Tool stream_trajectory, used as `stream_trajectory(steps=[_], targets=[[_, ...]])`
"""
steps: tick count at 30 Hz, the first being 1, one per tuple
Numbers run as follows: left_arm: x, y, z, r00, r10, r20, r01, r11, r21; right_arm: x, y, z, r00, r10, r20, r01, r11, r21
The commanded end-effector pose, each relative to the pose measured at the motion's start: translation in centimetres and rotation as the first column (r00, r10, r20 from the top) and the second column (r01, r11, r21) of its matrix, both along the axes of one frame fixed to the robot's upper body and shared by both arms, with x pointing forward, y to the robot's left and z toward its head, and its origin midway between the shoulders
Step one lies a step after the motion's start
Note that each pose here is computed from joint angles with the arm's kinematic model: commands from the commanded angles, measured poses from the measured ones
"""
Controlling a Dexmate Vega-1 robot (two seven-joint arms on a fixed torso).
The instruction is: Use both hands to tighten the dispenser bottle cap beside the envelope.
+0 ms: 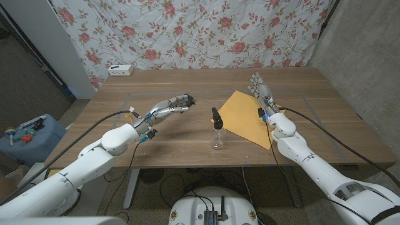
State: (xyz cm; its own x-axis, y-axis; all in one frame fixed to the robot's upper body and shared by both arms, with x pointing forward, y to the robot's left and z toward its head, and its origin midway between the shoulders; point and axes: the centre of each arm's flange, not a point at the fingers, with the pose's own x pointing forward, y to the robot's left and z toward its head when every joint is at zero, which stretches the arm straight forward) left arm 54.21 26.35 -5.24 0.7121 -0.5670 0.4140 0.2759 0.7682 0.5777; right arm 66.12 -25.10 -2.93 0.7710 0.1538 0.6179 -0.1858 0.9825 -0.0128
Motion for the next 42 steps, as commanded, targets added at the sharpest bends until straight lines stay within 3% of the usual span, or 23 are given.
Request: stream_trajectory(steps=[1,14,30,42], targets=[[-0.9,-0.8,-0.4,0.999,-0.008,0.042,0.005,0.997,0.071,-0.5,-0.3,-0.2,1.000,-0.021,0.002,0.021,1.000,0.019],[-1.1,-2.0,-1.7,0.998,-0.061,0.029,0.055,0.986,0.158,-1.0,-0.4,-0.2,0.999,-0.040,-0.001,0.040,0.999,0.025],[-0.9,-3.7,-1.6,0.989,-0.145,0.029,0.134,0.961,0.243,-1.6,-0.3,-0.5,0.999,-0.043,-0.015,0.043,0.999,-0.003],[0.1,-5.1,-1.4,0.981,-0.193,0.030,0.177,0.943,0.280,-1.5,-0.1,-1.0,0.999,-0.046,-0.018,0.046,0.999,0.008]])
